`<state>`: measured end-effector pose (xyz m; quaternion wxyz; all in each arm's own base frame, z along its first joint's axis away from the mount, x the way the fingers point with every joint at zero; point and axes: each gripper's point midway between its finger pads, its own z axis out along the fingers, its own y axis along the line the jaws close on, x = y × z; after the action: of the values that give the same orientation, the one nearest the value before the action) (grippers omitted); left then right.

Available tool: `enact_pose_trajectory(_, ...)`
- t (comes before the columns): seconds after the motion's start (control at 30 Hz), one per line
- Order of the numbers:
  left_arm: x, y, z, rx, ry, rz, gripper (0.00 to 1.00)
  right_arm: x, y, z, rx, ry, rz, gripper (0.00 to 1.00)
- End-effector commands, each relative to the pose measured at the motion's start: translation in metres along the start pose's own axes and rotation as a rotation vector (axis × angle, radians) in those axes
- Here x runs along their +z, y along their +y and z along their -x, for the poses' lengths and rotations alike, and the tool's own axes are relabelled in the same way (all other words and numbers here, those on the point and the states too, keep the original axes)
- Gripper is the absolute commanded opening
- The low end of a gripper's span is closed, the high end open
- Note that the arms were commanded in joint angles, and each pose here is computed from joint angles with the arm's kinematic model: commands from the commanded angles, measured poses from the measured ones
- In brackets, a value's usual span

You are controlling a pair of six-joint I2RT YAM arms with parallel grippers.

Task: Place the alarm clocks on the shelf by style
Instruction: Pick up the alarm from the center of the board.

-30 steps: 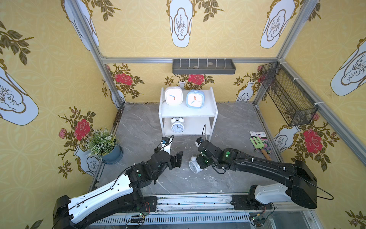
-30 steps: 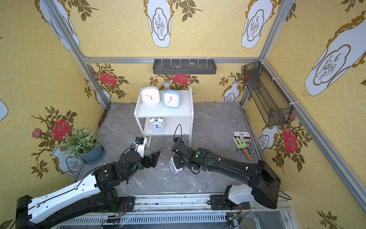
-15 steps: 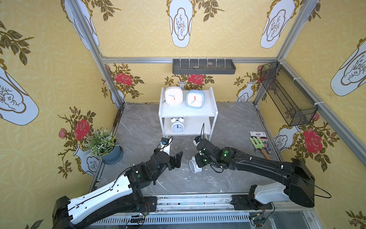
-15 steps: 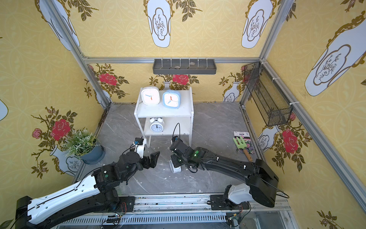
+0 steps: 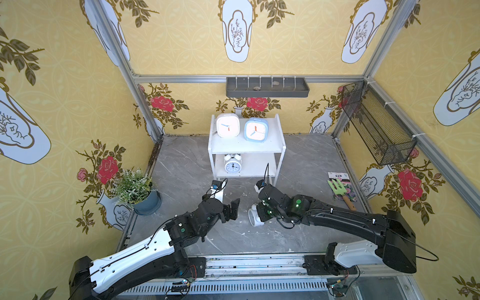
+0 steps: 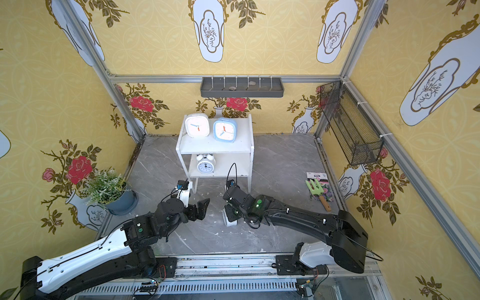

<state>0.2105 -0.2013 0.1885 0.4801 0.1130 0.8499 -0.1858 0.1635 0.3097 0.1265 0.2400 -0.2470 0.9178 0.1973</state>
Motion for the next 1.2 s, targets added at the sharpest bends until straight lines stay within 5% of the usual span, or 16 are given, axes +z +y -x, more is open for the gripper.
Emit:
enact_pose_trajectory(0.0,0.000,-0.003,0.003,-0.018,-0.013,-0.015,0.99,0.002,-0.004,-0.002,0.013,0.000,-0.023,0.10)
enact_pose_trajectory(0.27,0.002,-0.003,0.003,-0.016,-0.013,-0.011,0.99,0.001,-0.004,0.000,0.010,0.002,-0.025,0.00)
enact_pose_trajectory(0.53,0.000,-0.005,0.007,-0.006,-0.020,-0.017,0.99,-0.013,0.002,0.004,-0.014,-0.012,-0.013,0.00)
enact_pose_trajectory(0.9,-0.011,-0.013,0.026,0.004,-0.069,-0.064,0.99,-0.078,0.020,0.029,-0.101,-0.117,0.068,0.00)
enact_pose_trajectory(1.17,-0.034,-0.043,0.051,0.056,-0.148,-0.254,0.99,-0.155,0.047,0.067,-0.180,-0.257,0.214,0.00)
